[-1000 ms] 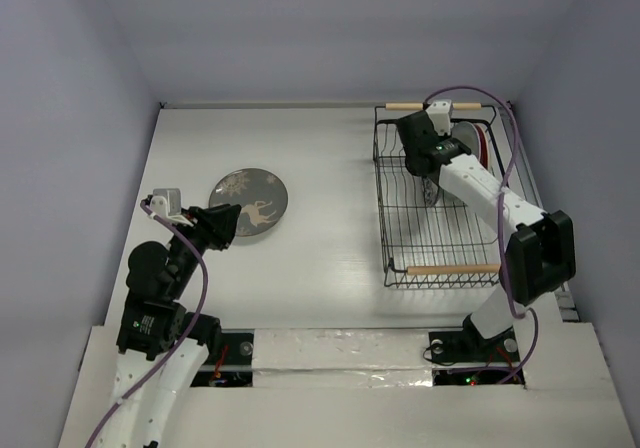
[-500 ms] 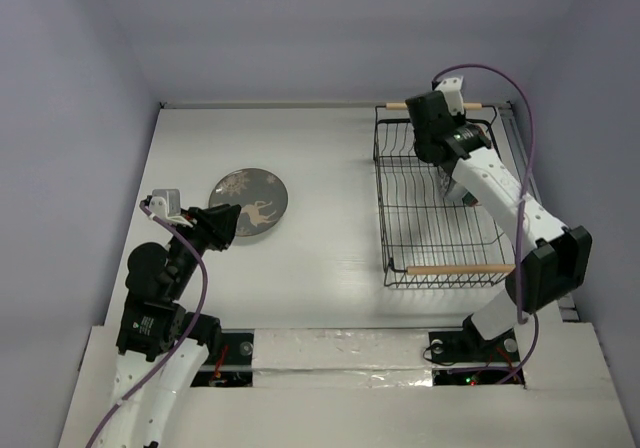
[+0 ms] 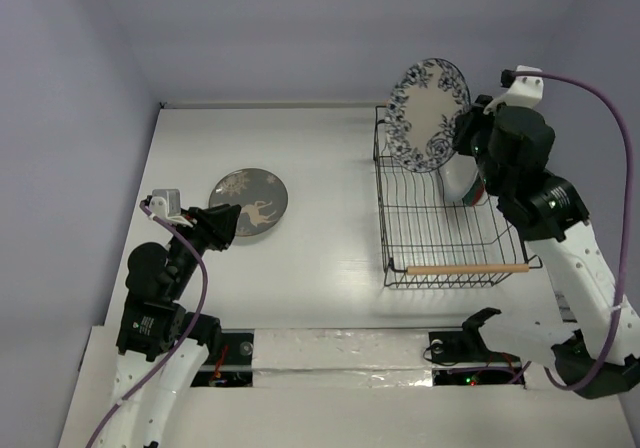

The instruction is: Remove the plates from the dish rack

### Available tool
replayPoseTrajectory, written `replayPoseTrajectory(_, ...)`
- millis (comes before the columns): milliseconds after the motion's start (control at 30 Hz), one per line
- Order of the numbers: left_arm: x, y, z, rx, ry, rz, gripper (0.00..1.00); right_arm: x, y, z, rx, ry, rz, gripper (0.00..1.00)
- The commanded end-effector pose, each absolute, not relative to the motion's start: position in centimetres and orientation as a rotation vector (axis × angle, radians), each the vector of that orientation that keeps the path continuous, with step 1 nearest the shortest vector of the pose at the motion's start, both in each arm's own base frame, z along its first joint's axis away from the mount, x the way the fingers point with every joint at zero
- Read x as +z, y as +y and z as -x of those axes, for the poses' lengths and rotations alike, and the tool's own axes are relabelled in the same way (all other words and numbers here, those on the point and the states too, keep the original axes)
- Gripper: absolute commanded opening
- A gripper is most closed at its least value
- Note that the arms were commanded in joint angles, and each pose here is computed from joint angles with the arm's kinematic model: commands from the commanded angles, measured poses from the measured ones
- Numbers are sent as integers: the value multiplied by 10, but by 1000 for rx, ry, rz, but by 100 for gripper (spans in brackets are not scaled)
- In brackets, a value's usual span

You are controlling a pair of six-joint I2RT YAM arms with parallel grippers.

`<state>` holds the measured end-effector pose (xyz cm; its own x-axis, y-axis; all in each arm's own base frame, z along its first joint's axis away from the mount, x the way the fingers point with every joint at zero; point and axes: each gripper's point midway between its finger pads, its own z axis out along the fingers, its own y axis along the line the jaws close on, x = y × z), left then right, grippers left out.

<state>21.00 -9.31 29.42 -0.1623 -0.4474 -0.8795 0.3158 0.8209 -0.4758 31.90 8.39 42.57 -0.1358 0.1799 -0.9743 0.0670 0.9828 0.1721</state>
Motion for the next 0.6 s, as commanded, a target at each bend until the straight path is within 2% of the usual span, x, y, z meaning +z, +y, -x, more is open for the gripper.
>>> replayPoseTrajectory(0,302,-93,-213,-674,1574,106,28,471,189,-329,700,1504,-65,0)
replayPoseTrajectory(100,303,-92,-213,-670,1572,109,28,461,244,-333,941,1499,-14,0)
replayPoseTrajectory(133,303,-92,-212,-669,1570,110,29,439,273,-341,984,1559,5,0)
replayPoseTrajectory(167,303,-91,-212,-668,1570,111,29,450,293,-338,1080,1518,21,0)
replayPoseTrajectory(233,303,-89,-213,-658,1569,119,30,426,338,-342,1168,1570,53,0)
replayPoseTrajectory(300,304,-89,-212,-659,1568,116,30,430,365,-344,1265,1553,49,0)
replayPoseTrajectory(333,304,-89,-212,-656,1566,118,31,406,389,-351,1285,1608,57,0)
replayPoseTrajectory(433,305,-89,-212,-657,1565,118,31,392,419,-360,1373,1630,27,0)
replayPoseTrajectory(467,304,-89,-212,-656,1566,116,31,367,437,-366,1394,1678,14,0)
replayPoseTrajectory(567,303,-89,-213,-658,1570,116,32,342,458,-374,1430,1730,-19,0)
